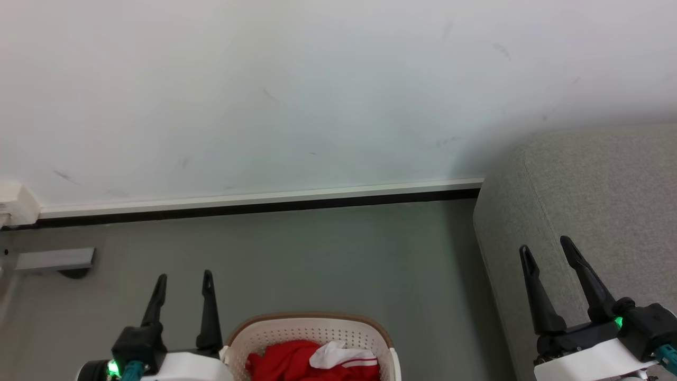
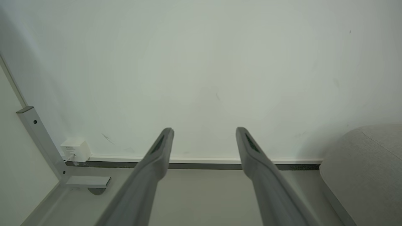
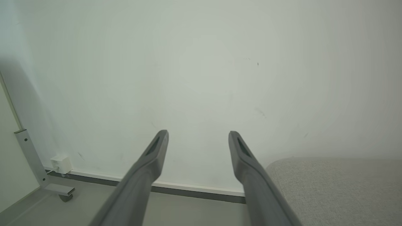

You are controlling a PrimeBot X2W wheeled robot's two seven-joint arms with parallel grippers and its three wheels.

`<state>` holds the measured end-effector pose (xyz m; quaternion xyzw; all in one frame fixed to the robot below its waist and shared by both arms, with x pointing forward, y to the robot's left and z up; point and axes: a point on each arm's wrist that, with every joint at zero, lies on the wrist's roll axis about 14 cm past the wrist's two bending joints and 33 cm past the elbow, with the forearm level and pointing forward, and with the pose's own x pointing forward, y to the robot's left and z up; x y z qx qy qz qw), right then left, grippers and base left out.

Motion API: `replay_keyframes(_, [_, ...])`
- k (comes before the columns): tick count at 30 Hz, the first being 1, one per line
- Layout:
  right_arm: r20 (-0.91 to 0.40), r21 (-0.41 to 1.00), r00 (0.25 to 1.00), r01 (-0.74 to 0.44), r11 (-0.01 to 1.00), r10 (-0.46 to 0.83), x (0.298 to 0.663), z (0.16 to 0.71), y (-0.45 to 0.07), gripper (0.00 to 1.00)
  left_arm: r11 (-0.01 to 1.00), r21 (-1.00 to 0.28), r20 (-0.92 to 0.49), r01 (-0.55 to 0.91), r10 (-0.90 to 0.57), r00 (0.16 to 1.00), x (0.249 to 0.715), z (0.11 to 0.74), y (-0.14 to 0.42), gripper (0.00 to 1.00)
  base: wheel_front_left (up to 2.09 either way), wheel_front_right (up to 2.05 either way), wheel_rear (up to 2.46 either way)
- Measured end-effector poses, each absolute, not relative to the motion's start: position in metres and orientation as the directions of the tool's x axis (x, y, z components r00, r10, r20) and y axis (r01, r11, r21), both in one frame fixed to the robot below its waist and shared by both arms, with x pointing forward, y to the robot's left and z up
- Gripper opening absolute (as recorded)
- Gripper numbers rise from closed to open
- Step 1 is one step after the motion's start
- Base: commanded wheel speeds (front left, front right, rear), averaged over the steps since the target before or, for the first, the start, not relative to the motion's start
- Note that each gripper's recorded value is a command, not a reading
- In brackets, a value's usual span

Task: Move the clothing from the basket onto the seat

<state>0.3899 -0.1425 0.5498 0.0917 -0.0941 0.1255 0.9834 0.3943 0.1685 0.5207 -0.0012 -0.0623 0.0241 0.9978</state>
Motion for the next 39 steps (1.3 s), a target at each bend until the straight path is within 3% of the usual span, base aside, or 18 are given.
replay_keyframes(13, [0.192,0.181,0.965,-0.212,0.960,0.177,0.412,0.542,-0.165,1.00,0.996,-0.085,-0.067,0.027,-0.033,0.997,0.428,0.455,0.143,1.00,0.00,0.00,0.00])
replay_keyframes(24, [0.167,0.203,0.980,-0.144,0.969,0.110,0.440,0.527,-0.187,1.00,0.986,-0.129,-0.308,0.106,-0.141,0.941,0.453,0.365,0.111,1.00,0.00,0.00,0.00])
replay_keyframes(39, [0.193,0.235,0.981,-0.078,0.969,0.032,0.483,0.519,-0.210,1.00,0.958,-0.179,-0.668,0.222,-0.284,0.688,0.440,0.220,0.067,1.00,0.00,0.00,0.00])
